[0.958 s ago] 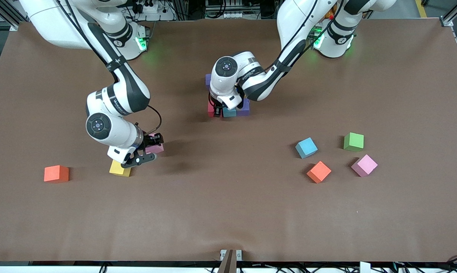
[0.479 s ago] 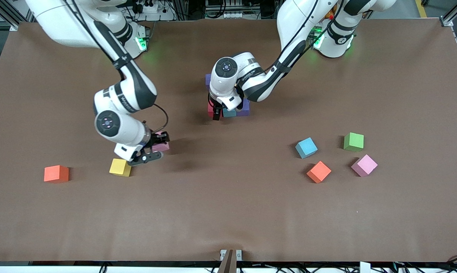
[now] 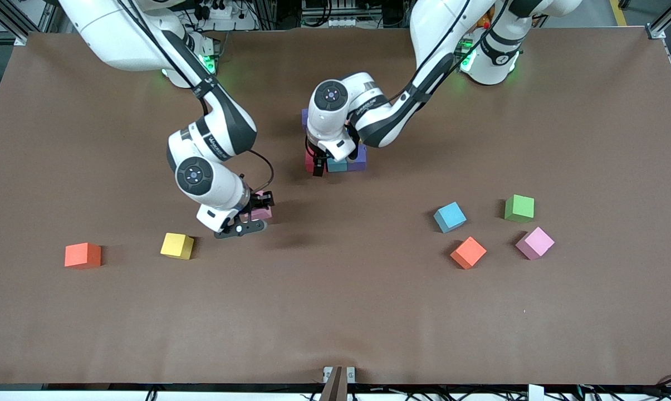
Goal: Form number 2 with 11 blocks
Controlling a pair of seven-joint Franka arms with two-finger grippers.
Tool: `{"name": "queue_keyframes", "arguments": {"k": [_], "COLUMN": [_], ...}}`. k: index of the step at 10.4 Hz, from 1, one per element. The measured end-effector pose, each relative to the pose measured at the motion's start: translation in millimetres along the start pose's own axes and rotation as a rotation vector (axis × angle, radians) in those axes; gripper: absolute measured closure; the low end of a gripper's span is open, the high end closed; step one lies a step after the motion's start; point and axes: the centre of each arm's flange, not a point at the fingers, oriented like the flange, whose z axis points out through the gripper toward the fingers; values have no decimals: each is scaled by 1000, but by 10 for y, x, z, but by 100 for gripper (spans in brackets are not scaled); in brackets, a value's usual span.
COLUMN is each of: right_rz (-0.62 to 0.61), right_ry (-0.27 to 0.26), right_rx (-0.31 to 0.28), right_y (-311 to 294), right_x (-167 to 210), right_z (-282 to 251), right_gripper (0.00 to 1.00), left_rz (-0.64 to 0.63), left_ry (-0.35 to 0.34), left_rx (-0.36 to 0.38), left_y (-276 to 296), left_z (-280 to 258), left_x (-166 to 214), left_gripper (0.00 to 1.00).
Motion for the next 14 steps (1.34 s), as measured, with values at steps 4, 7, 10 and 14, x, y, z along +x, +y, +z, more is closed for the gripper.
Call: {"name": "queue_keyframes", "arguments": {"k": [4, 7, 10, 14], "right_rz": [-6, 29, 95, 125], "right_ry": [25, 30, 49, 76], "right_rx": [9, 5, -18, -54], "right_y": [-292, -644, -1279, -1524], "right_x": [-18, -131, -402, -510], "right_z": [46, 131, 284, 777], "right_gripper": [44, 44, 44, 44], "left_rz": [121, 279, 463, 595], "left_ry": [75, 143, 188, 189], "left_rx": [1, 24, 79, 125], "left_y": [33, 270, 496, 1069], "left_z": [-596, -1114, -1236, -1244], "left_x": [97, 471, 1030, 2016], "left_gripper": [0, 0, 0, 0]}}
